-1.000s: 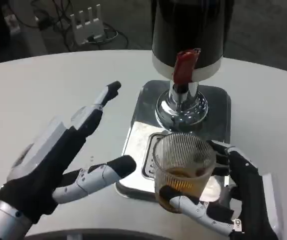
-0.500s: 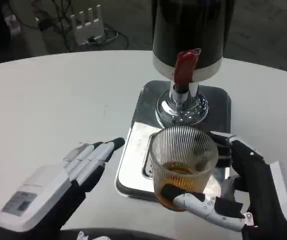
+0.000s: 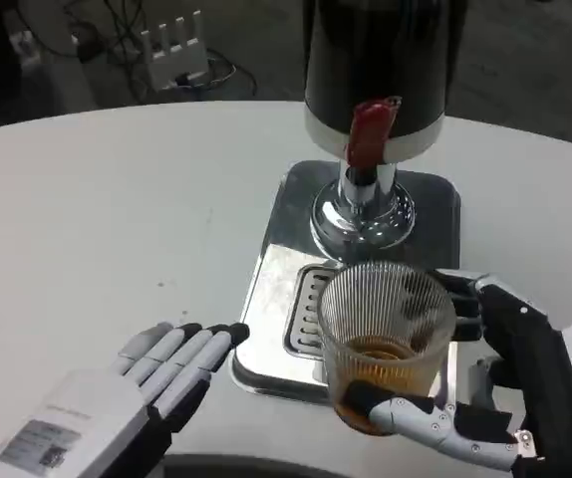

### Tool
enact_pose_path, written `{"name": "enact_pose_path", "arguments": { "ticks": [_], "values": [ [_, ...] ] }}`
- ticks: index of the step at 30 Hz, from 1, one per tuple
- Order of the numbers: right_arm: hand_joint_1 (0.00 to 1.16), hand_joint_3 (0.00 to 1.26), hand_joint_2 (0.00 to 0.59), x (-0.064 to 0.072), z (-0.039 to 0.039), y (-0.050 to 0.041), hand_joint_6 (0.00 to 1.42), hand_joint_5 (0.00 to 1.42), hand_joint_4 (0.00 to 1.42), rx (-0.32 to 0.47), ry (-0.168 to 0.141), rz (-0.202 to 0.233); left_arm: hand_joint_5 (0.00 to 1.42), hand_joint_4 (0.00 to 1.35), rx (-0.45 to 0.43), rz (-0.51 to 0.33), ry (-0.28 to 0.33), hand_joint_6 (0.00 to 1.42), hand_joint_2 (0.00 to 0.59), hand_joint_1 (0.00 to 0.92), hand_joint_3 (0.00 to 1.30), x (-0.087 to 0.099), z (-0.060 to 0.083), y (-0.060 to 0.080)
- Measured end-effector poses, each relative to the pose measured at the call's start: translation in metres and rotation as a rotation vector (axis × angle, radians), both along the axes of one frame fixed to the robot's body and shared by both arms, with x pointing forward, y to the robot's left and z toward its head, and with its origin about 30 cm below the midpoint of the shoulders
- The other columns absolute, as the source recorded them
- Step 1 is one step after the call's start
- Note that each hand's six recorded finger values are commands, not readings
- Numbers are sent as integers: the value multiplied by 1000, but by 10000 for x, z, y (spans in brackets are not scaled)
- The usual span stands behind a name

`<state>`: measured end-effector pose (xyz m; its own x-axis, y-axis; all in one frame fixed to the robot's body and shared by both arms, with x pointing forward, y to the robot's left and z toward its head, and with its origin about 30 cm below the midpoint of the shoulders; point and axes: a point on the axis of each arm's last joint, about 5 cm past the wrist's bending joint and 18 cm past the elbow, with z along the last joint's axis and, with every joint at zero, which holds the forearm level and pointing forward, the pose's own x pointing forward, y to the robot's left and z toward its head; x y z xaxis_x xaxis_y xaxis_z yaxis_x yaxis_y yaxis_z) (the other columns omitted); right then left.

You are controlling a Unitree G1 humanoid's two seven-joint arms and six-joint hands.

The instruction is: Grasp the cup under the faucet to collect the drink, then remove the cup.

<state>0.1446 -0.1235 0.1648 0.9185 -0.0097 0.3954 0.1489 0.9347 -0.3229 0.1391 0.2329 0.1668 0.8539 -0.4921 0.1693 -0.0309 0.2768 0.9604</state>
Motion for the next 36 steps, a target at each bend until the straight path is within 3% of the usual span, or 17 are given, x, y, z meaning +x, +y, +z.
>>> {"name": "enact_pose_path", "arguments": {
  "ticks": [4, 12, 16, 20, 36],
  "values": [
    [923, 859, 72, -15, 8, -27, 1417, 1227, 965, -11, 12, 2, 0, 0, 10, 8, -12, 0, 84, 0, 0, -2, 28, -16],
    [927, 863, 77, -5, 59, -43, 1416, 1228, 975, -23, -1, 13, 0, 0, 17, 27, -17, 0, 91, 0, 0, 17, 94, -38],
    [924, 863, 76, 2, 65, -43, 1416, 1228, 966, -31, -3, 12, 0, 0, 17, -1, 16, 0, 104, 0, 0, 48, 129, -45],
    [925, 863, 69, 14, 73, -54, 1416, 1218, 968, -38, -3, 5, 0, 0, -1, -15, -1, 0, 104, 0, 0, 82, 170, -47],
    [912, 872, 72, 20, 78, -61, 1398, 1216, 977, -39, -4, 3, 0, 0, -5, -13, -2, 0, 106, 0, 0, 91, 184, -23]
  ]
}}
